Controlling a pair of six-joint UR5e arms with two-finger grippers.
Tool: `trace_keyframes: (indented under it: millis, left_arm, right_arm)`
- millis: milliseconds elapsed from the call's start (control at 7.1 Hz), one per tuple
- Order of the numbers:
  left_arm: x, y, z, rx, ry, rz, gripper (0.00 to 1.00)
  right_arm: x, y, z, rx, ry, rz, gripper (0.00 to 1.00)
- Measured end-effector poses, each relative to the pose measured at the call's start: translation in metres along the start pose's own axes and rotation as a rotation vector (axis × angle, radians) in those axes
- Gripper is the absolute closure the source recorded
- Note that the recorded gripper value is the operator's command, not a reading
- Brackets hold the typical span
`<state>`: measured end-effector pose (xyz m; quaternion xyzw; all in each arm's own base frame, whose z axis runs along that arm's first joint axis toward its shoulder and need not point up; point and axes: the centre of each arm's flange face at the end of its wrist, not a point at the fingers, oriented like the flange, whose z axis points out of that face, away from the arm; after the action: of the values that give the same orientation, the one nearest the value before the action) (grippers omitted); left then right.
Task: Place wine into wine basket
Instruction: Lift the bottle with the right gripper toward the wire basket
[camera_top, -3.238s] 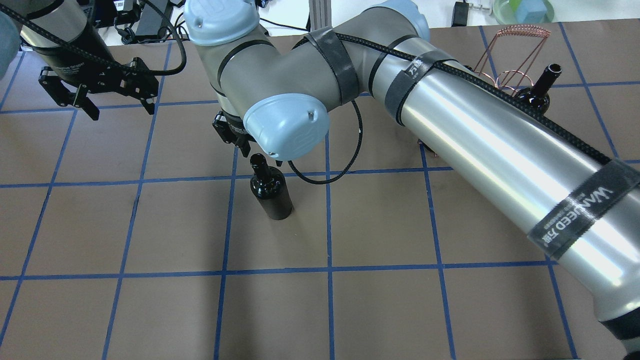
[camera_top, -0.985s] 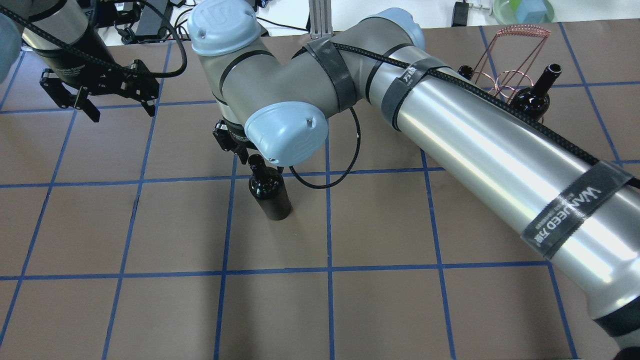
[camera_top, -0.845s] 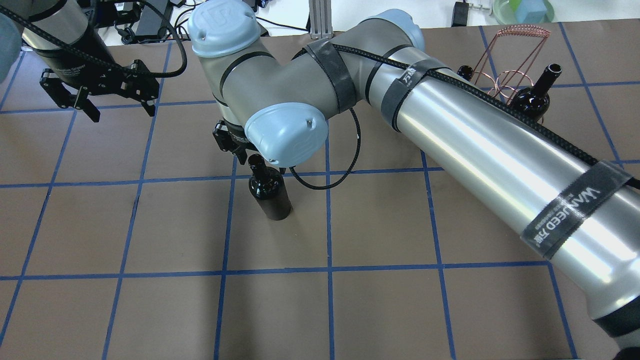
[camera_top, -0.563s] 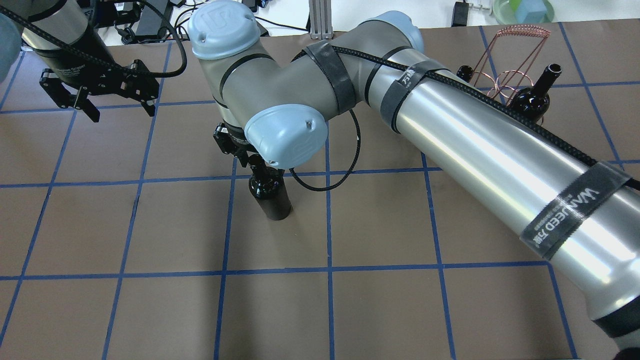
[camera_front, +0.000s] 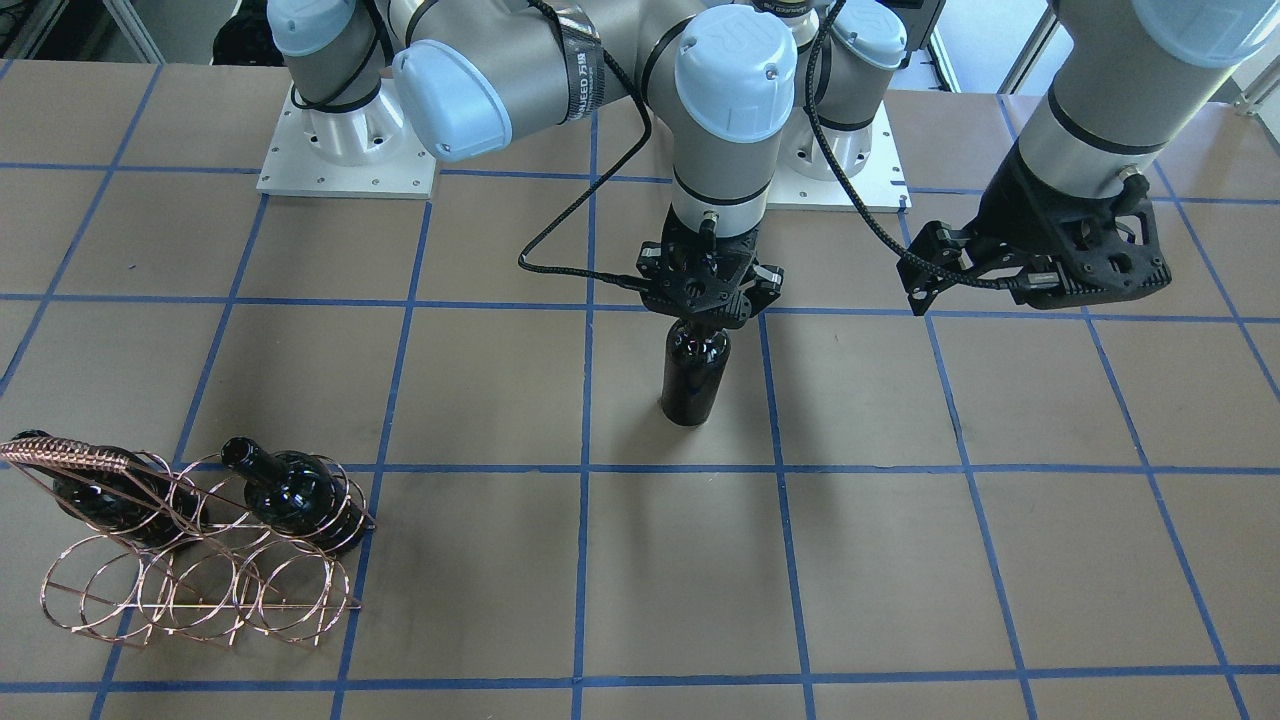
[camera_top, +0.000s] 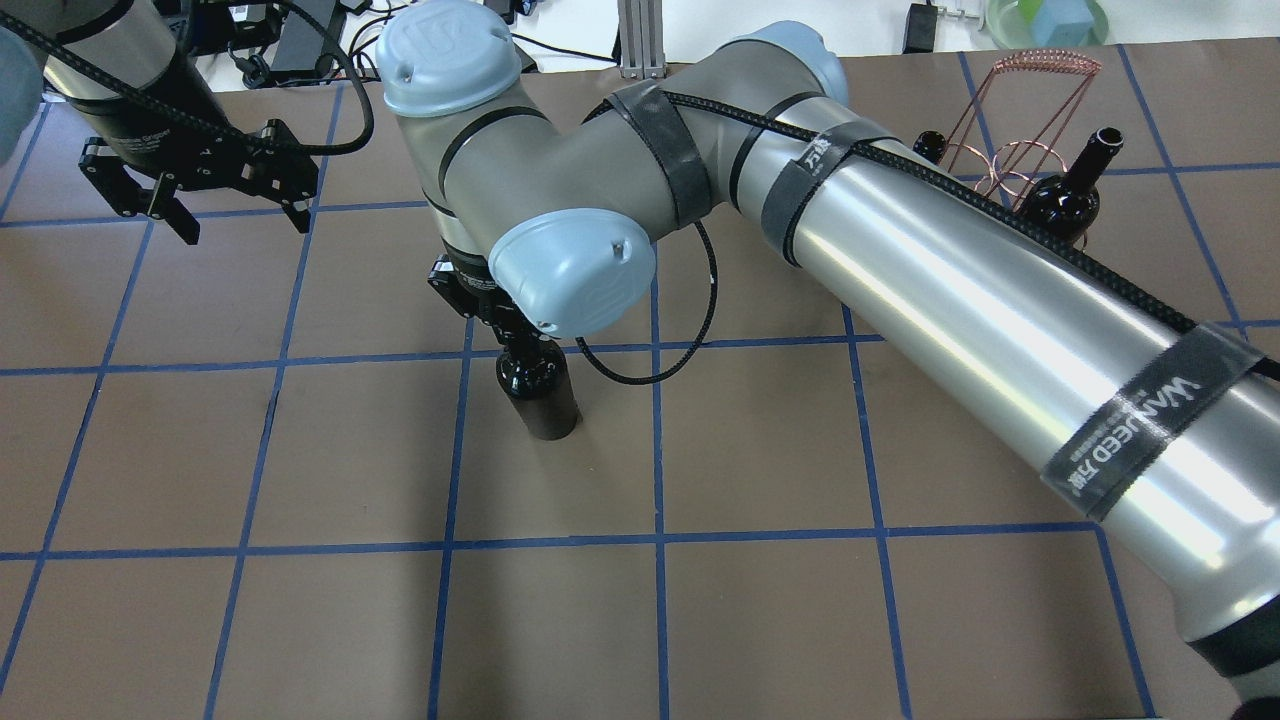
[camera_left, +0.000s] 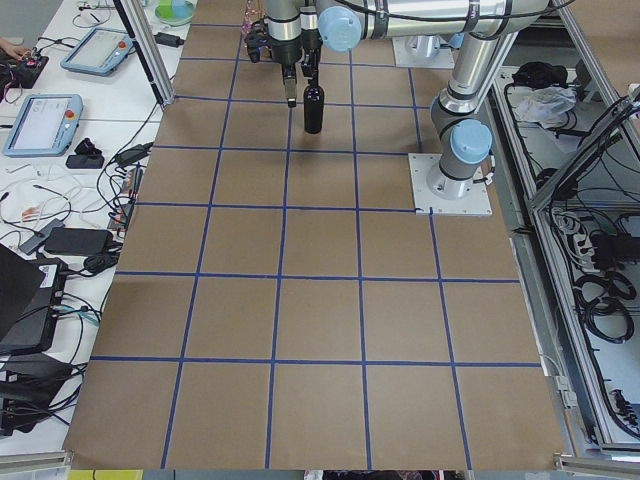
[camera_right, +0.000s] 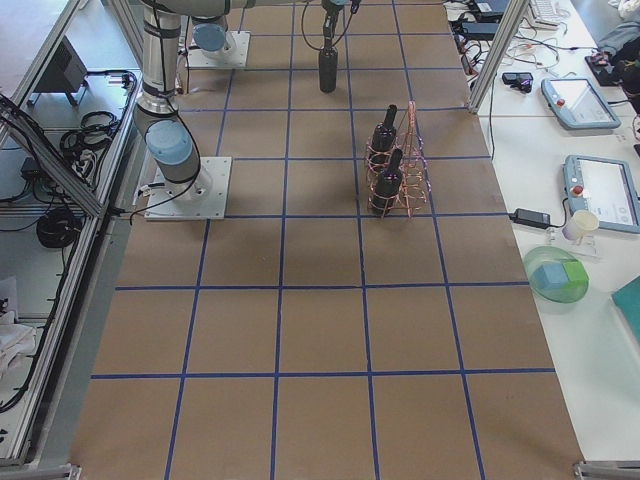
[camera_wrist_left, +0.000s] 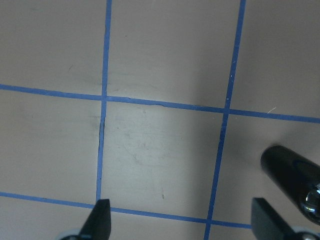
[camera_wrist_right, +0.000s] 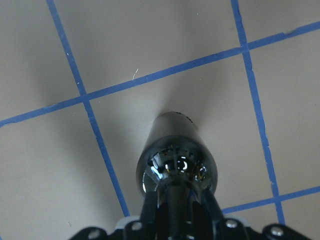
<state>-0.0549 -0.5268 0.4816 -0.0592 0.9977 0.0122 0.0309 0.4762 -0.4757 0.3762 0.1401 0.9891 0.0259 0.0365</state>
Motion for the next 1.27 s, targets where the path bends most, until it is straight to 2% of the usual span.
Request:
trace_keyframes:
  millis: [422,704,985,1267]
  left_arm:
    - [0.000,0.000,0.000,0.000,0.000,0.000,0.00]
    - [0.001,0.000,0.000,0.000,0.001,0.001,0.00]
    - [0.002,0.001,-0.002,0.005,0.006,-0.004,0.00]
    - [0.012,0.004,-0.008,0.021,0.108,-0.008,0.00]
  right_arm:
    - [0.008,-0.003,-0.011,0.005,0.001,0.016,0.79]
    - [0.040,-0.020,-0.043,0.005,0.014,0.020,0.82]
    - [0.101,-0.047,-0.086,-0.022,0.038,-0.047,0.83]
    - [0.185,-0.074,-0.126,-0.081,0.078,-0.142,0.83]
